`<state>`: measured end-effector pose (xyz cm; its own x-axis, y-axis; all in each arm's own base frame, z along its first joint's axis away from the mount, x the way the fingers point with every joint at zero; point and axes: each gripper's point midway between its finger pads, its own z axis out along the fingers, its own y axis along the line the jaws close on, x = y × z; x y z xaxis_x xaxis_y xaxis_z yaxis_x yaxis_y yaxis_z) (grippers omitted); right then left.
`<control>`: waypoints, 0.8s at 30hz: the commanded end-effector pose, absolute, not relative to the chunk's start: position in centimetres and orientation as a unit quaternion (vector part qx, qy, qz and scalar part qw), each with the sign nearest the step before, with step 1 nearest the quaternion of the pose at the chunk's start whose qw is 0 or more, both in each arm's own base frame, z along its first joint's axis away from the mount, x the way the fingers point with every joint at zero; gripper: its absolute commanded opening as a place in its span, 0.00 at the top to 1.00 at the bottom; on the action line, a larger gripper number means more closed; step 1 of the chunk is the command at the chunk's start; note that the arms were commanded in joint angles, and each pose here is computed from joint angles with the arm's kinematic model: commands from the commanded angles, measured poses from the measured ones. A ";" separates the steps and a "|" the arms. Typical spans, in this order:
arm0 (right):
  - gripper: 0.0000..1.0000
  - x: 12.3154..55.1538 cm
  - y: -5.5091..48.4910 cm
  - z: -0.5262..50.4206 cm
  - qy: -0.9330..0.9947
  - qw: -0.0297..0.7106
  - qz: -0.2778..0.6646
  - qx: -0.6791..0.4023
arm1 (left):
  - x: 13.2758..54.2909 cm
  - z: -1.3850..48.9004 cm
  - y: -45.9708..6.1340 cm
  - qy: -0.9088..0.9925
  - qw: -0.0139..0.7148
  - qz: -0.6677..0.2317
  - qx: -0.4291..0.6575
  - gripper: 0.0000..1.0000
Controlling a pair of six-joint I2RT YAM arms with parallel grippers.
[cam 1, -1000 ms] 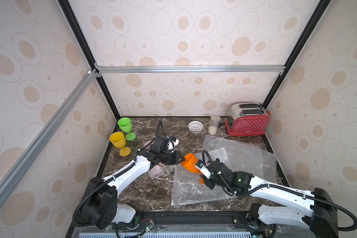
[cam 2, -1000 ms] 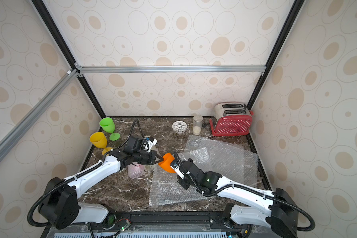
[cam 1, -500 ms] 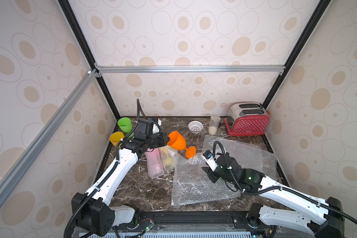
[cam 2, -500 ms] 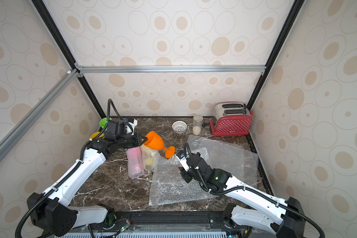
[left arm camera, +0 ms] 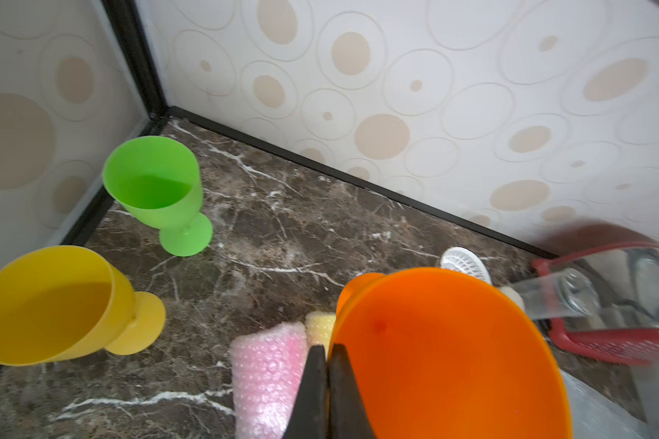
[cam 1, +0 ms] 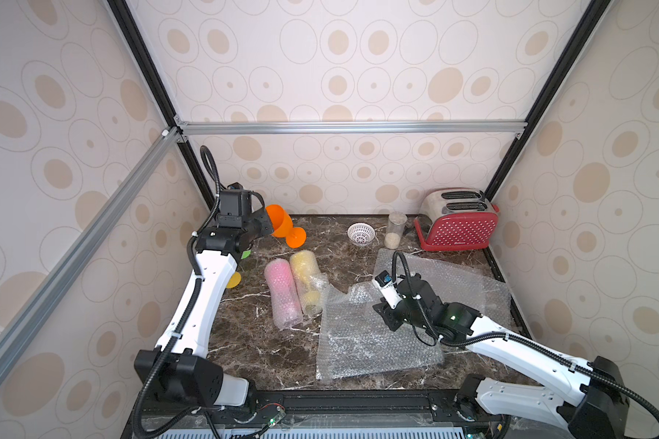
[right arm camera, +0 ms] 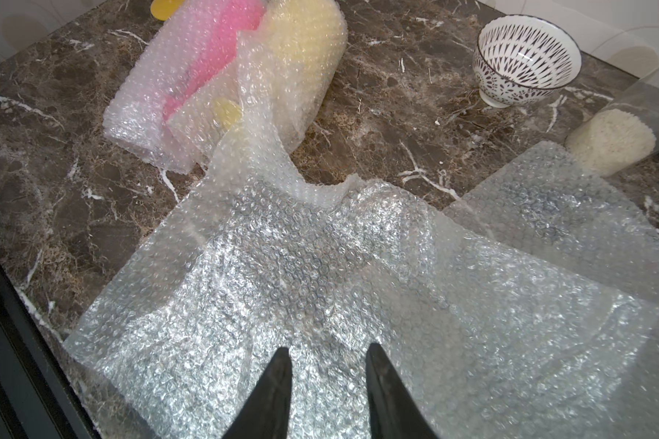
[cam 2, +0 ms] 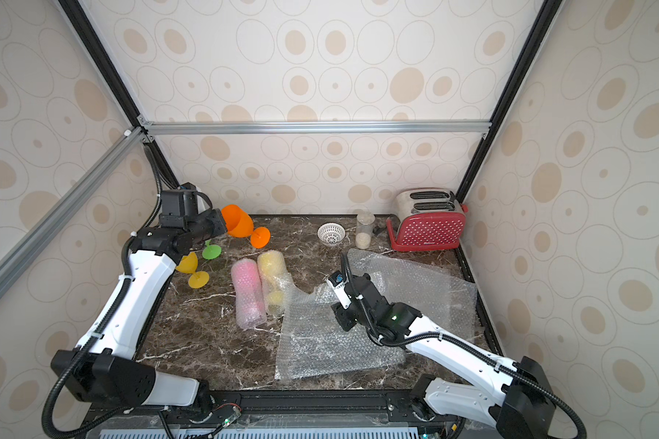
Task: Unpack wine glasses from bubble wrap
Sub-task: Place the wine glass at the center of the board.
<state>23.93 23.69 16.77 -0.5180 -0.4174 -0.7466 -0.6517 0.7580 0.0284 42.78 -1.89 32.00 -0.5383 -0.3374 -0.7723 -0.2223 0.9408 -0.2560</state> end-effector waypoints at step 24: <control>0.65 26.7 22.8 15.0 0.888 0.351 0.164 -0.249 | 54.3 21.7 4.8 0.917 0.352 0.082 -0.169 1.00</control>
